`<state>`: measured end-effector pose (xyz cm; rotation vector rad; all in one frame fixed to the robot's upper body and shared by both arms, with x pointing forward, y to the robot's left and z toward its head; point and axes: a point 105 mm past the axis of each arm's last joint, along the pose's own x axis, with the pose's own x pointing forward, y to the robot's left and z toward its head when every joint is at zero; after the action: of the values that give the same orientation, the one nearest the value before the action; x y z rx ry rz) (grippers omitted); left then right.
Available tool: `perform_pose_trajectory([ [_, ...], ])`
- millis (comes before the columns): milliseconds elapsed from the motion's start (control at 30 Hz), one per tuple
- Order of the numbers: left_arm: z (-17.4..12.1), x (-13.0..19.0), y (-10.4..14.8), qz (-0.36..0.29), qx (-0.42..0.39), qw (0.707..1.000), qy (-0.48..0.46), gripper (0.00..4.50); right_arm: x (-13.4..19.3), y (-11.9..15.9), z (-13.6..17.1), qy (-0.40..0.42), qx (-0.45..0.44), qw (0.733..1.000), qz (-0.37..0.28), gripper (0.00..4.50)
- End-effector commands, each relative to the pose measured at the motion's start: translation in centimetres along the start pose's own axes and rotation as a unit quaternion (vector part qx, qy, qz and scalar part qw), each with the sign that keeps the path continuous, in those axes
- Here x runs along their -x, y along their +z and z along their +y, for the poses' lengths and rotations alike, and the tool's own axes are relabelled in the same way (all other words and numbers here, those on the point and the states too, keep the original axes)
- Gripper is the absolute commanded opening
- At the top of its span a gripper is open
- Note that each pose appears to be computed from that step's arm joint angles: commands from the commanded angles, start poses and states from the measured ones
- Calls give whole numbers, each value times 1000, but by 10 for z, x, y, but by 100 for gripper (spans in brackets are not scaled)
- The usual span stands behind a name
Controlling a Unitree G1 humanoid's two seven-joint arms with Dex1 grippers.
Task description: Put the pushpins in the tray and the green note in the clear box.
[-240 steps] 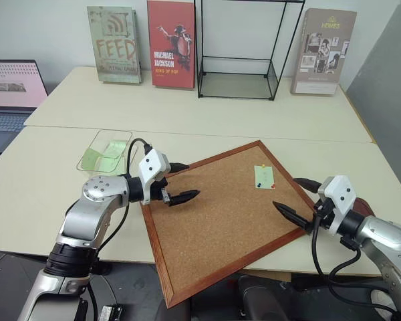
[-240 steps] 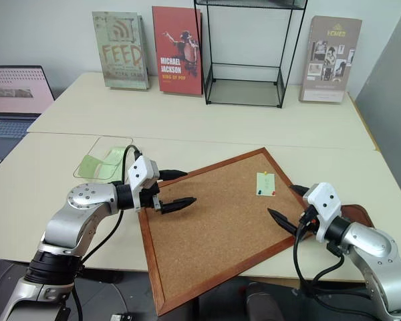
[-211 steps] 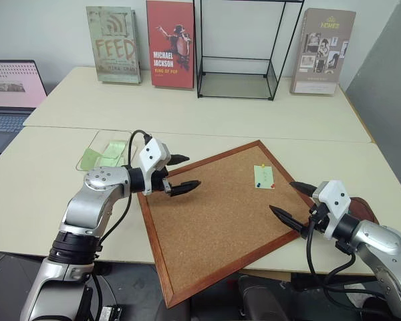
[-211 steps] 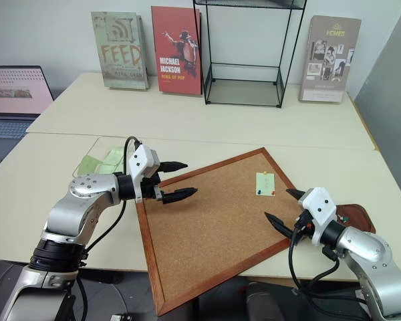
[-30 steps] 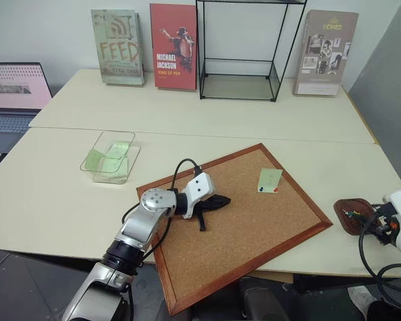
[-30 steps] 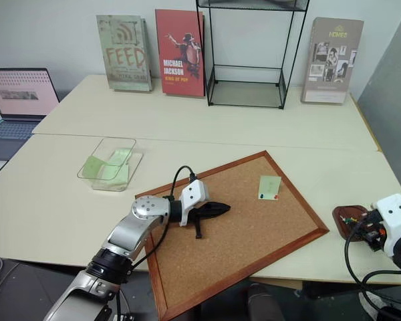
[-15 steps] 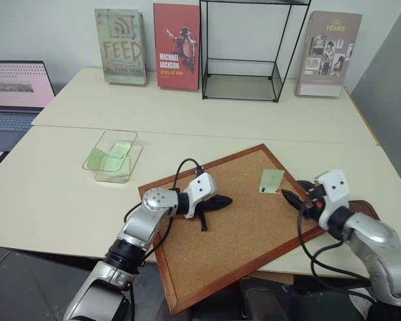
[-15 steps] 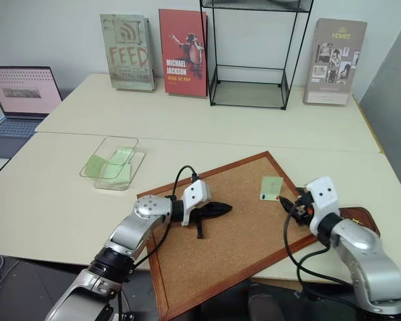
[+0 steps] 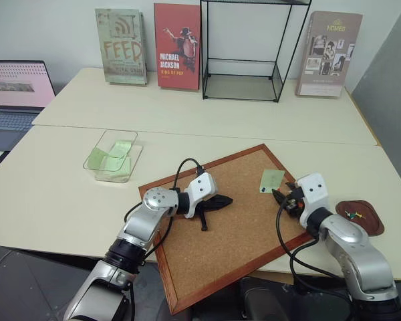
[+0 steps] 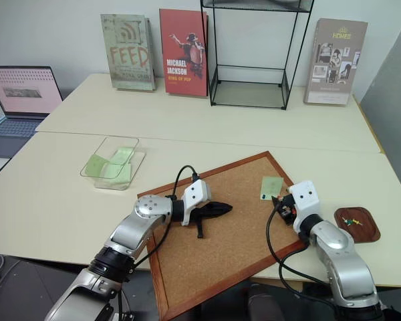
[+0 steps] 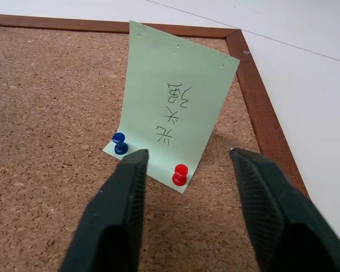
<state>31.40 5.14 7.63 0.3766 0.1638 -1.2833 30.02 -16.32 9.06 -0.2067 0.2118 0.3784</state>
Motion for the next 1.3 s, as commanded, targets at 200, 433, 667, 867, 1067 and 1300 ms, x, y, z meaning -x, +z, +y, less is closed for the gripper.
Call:
perform_pose_trajectory([
  [200, -2, -1, -8, 19, 2, 1000, -4, 0, 1, 1, -10, -26, 9, 1000, -1, 30],
  [433, -2, -1, -8, 21, 1, 1000, -4, 0, 4, 11, -6, -16, 14, 1000, -21, 3],
  [667, -2, 0, -9, 23, 1, 1000, -5, 0, 14, 34, 1, -5, 13, 998, -69, 3],
  [867, -3, 0, -10, 26, 0, 1000, -8, 0, 20, 40, 3, -3, 14, 997, -82, 3],
  [1067, -3, 1, -11, 27, 0, 1000, -7, 0, 45, 50, -23, -47, 42, 994, -87, 3],
  [1300, -8, 1, -12, 27, 2, 1000, -12, 0, 95, 27, -74, -117, 136, 984, 16, 3],
])
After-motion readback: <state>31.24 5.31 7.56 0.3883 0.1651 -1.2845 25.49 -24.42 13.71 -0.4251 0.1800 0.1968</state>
